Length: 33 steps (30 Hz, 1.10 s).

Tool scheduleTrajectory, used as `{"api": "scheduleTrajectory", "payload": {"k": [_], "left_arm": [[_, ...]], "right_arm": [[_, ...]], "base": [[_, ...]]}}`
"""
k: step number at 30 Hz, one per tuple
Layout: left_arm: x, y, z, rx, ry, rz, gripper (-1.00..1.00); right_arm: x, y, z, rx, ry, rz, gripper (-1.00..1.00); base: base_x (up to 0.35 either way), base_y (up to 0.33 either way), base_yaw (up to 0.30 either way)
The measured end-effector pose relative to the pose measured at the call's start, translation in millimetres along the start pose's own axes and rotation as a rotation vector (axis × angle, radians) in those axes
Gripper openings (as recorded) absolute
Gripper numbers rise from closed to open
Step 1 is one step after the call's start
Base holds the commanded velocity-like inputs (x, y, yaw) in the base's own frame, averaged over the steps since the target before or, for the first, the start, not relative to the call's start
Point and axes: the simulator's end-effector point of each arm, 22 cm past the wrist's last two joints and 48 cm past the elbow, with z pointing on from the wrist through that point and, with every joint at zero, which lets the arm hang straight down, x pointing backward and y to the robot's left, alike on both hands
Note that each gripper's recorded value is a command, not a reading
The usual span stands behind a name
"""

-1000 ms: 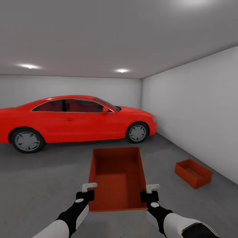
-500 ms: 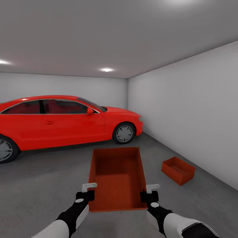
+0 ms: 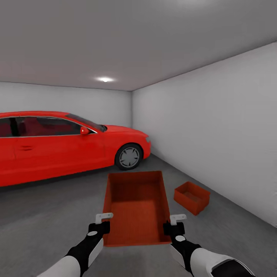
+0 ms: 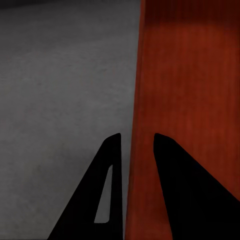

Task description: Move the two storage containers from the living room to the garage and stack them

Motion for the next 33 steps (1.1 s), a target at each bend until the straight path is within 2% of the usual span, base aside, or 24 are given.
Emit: {"api": "scheduleTrajectory", "payload": {"k": [15, 27, 33], "left_arm": [[0.5, 0.0, 0.0, 0.000, 0.001, -0.001, -1.00], [2.8, 0.1, 0.8, 0.000, 0.006, -0.001, -1.00], [3.2, 0.3, 1.0, 0.000, 0.007, 0.000, -1.00]], "right_arm": [[0.2, 0.0, 0.0, 0.000, 0.001, -0.001, -1.00], [2.5, 0.3, 0.6, -0.001, 0.006, -0.001, -1.00], [3.1, 0.5, 0.8, -0.001, 0.007, -0.001, -1.00]], "base": [[0.322, 0.003, -0.273], [0.322, 0.100, -0.273], [0.322, 0.137, -0.098]]}}
